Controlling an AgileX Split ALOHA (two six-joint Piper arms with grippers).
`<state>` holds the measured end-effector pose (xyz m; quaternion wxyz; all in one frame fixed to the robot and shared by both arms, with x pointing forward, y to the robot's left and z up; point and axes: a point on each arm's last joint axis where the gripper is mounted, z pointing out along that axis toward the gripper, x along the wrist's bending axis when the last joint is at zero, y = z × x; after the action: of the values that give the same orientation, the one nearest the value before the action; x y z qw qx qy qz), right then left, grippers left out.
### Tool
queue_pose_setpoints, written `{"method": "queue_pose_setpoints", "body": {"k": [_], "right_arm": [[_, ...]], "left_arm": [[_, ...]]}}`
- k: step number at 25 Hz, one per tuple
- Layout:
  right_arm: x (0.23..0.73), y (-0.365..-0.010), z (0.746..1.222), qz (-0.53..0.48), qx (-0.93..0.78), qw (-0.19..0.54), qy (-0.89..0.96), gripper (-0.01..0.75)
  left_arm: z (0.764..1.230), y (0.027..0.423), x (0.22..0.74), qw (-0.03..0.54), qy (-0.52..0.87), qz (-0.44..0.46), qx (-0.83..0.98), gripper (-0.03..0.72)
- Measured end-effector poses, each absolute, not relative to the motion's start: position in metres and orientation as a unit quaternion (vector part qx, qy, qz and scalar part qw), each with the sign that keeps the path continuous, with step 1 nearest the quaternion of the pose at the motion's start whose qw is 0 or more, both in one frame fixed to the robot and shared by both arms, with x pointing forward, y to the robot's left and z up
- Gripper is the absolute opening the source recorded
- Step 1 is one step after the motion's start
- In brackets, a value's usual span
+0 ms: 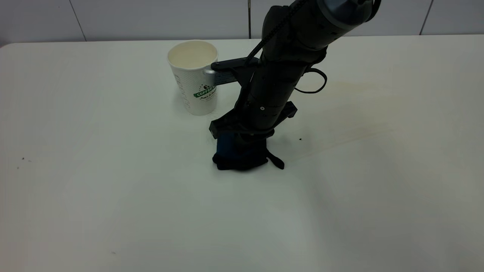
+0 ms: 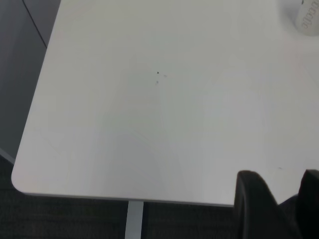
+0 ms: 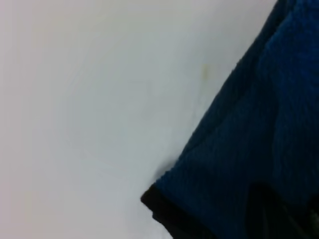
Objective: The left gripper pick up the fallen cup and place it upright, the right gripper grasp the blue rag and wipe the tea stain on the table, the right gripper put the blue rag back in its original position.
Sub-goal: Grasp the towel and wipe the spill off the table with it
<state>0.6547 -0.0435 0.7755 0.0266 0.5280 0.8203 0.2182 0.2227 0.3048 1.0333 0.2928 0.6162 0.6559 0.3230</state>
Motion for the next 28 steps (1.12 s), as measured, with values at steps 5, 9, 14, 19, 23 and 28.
{"method": "queue_pose_setpoints", "body": {"k": [5, 9, 14, 19, 23, 28], "right_arm": [[0.663, -0.044, 0.774, 0.248, 0.531, 0.061, 0.808, 0.063], [0.667, -0.047, 0.768, 0.259, 0.537, 0.076, 0.799, 0.067], [0.680, -0.064, 0.767, 0.275, 0.556, 0.100, 0.778, 0.070], [0.701, -0.102, 0.765, 0.278, 0.585, 0.124, 0.752, 0.074], [0.717, -0.145, 0.765, 0.275, 0.619, 0.139, 0.722, 0.078], [0.731, -0.210, 0.764, 0.253, 0.670, 0.134, 0.685, 0.081]], "left_arm": [[1.033, 0.305, 0.223, 0.293, 0.656, 0.323, 0.616, 0.241], [1.033, 0.305, 0.223, 0.293, 0.656, 0.323, 0.616, 0.241], [1.033, 0.305, 0.223, 0.293, 0.656, 0.323, 0.616, 0.241], [1.033, 0.305, 0.223, 0.293, 0.656, 0.323, 0.616, 0.241], [1.033, 0.305, 0.223, 0.293, 0.656, 0.323, 0.616, 0.241], [1.033, 0.305, 0.223, 0.293, 0.656, 0.323, 0.616, 0.241]]}}
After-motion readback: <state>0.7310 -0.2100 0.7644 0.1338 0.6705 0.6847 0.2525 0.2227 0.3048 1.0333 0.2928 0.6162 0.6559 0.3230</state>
